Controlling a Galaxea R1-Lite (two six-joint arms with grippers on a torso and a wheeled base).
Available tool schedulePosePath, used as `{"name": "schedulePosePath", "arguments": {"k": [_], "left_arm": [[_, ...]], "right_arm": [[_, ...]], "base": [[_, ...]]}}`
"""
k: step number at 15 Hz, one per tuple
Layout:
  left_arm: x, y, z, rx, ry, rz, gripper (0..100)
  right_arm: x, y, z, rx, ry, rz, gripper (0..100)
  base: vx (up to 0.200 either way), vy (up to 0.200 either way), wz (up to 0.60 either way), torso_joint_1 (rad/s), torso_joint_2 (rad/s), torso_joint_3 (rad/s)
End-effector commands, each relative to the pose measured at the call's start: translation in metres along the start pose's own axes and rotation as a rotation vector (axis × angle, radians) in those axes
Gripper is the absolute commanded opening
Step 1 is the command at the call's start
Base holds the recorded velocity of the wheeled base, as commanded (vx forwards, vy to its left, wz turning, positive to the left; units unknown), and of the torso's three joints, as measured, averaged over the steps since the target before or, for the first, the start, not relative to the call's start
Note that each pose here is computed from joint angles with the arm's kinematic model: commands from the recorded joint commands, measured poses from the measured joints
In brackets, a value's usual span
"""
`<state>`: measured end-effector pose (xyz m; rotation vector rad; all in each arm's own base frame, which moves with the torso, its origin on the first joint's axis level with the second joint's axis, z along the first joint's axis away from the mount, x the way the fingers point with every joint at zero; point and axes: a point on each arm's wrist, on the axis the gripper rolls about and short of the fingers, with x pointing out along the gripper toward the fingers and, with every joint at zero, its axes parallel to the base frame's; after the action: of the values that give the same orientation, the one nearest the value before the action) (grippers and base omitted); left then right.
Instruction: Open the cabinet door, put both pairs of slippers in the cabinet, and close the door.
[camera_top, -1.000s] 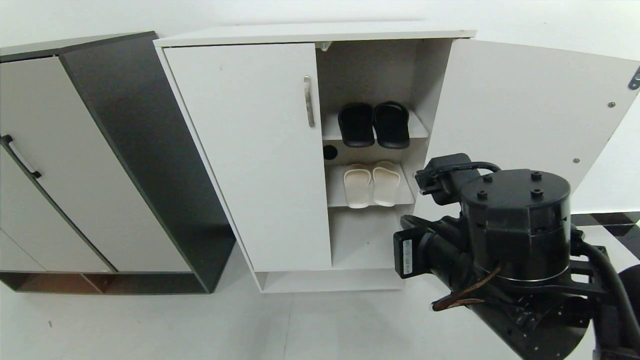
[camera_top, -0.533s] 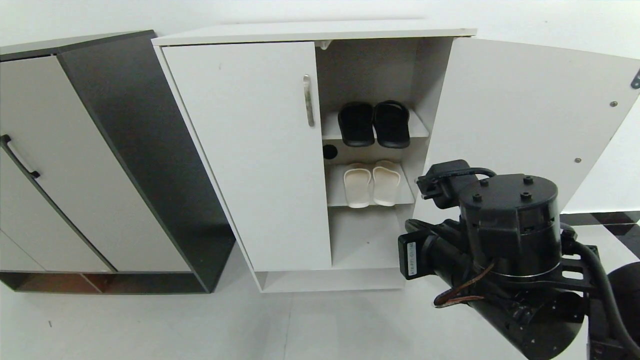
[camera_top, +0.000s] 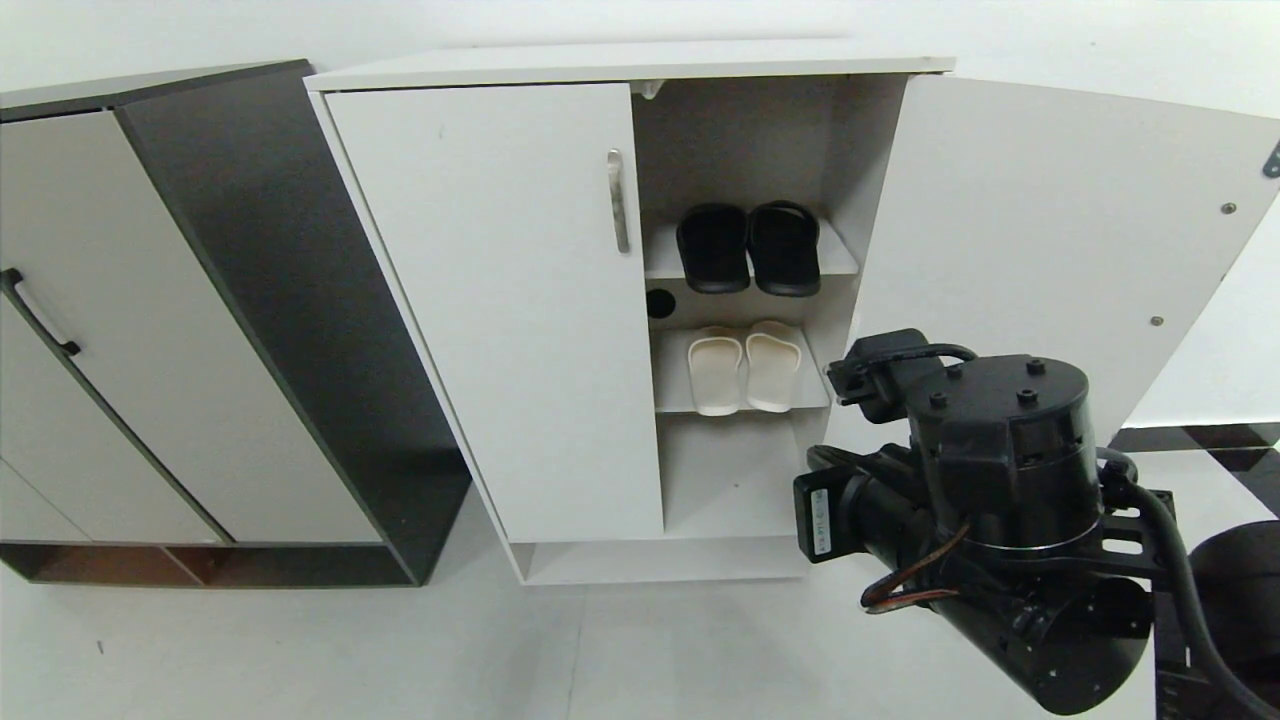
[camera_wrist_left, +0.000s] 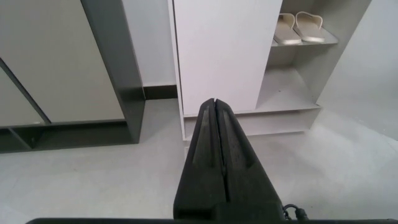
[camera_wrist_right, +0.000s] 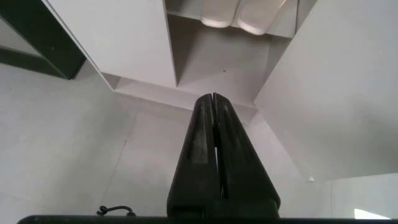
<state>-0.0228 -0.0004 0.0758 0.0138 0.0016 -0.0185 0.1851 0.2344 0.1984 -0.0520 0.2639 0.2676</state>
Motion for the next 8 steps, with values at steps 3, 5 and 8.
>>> {"name": "schedulePosePath", "arguments": {"k": [3,5,8], "left_arm": [[0.0,0.0,0.0,0.002,0.0,0.0,0],[0.0001,0.0,0.0,0.0,0.001,0.0,0],[0.0001,0.0,0.0,0.001,0.001,0.0,0]], "right_arm": [[0.0015,0.0002,-0.0019,-0.002,0.006,-0.002,0],[0.0015,0.0001,-0.0023,-0.003,0.007,-0.002,0],[0.0015,0.0,-0.0027,-0.007,0.008,-0.003,0]], "base": [[0.0,0.0,0.0,0.0,0.0,0.0],[0.0,0.0,0.0,0.0,0.0,0.0],[0.0,0.0,0.0,0.0,-0.12,-0.124]]}}
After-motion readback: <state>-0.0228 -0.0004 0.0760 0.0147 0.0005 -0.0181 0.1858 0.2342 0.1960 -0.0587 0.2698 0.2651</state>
